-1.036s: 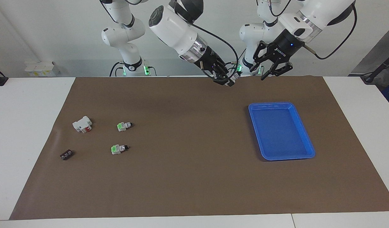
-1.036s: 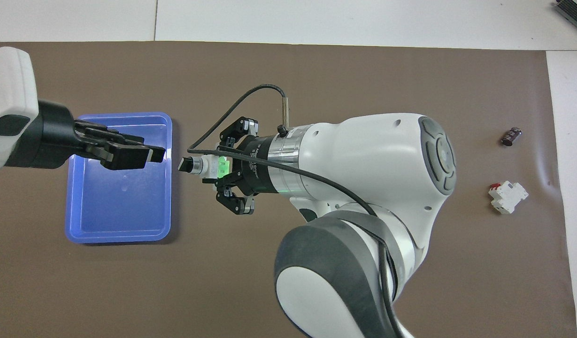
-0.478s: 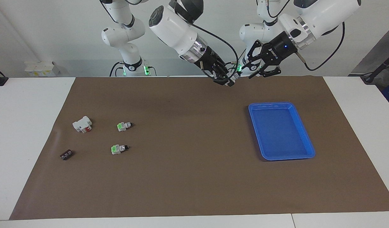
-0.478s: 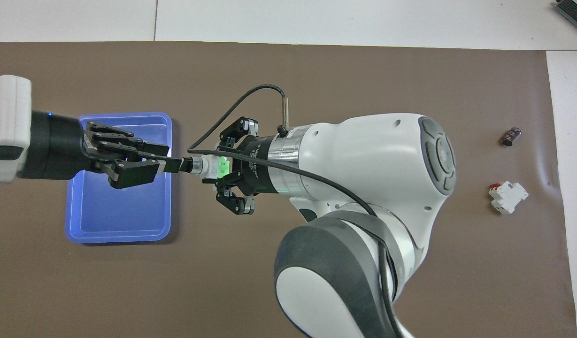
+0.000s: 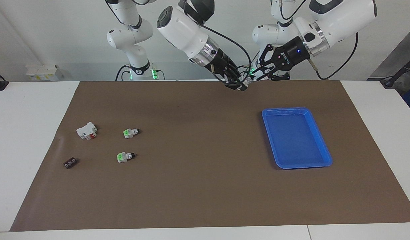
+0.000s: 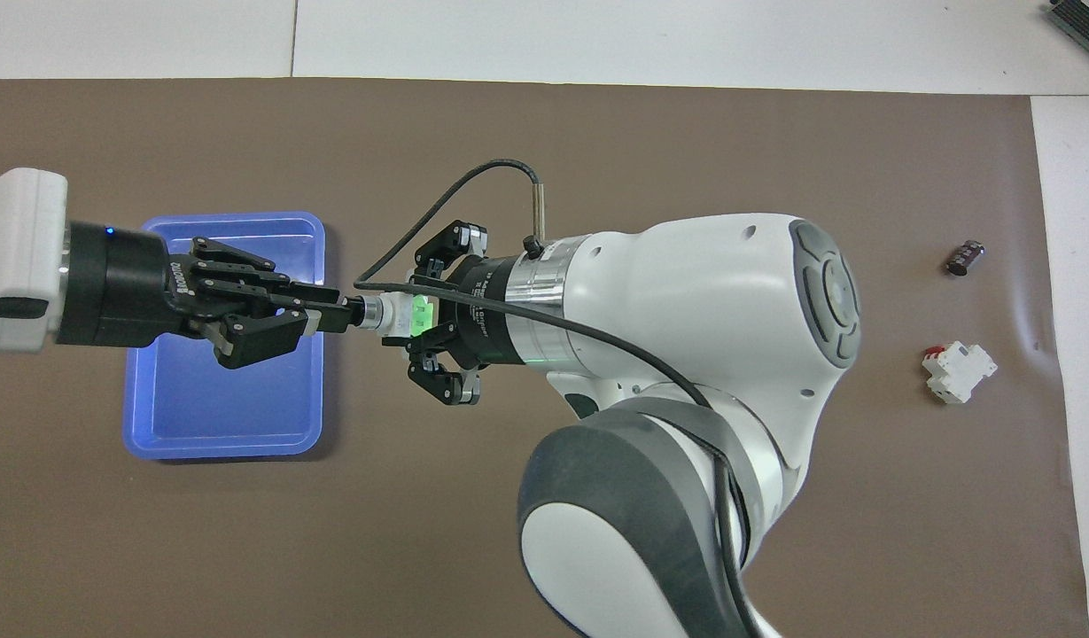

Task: Turn and place switch with both arms
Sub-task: 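Close the left gripper on the switch held by the right gripper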

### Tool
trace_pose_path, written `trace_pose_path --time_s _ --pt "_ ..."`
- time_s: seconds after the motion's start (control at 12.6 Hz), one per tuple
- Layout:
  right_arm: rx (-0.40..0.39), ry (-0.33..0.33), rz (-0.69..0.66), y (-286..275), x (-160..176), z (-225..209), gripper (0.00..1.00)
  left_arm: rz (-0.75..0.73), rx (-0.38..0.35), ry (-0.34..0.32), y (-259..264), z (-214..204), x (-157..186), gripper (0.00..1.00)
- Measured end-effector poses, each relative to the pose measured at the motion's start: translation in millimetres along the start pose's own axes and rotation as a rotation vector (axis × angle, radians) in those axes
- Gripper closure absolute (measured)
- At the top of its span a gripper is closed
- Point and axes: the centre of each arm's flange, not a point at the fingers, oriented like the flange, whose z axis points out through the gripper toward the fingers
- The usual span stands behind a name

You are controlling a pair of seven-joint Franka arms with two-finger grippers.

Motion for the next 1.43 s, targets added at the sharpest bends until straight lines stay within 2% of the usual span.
trace_pose_path --time_s 1.04,1.2,1.27,1.35,1.43 --pt "-0.001 0.001 0.001 -0.2 0.6 0.9 0.59 0.036 -0.026 0.013 3.2 4.6 1.3 0.74" --pt "-0.001 0.001 0.001 -0.2 0.6 0.9 0.59 0.035 -0.028 0.016 3.3 4.5 1.6 0.77" --pt "-0.001 0.001 0.001 -0.1 0.6 0.8 0.59 0.035 -0.028 0.017 3.1 4.4 1.5 0.83" --pt "-0.002 0.001 0.001 -0.1 0.6 0.8 0.59 0.035 -0.027 0.017 2.9 4.4 1.4 0.84" --pt "-0.002 0.001 0.001 0.0 0.5 0.7 0.59 0.035 -0.027 0.017 2.3 4.2 1.1 0.90"
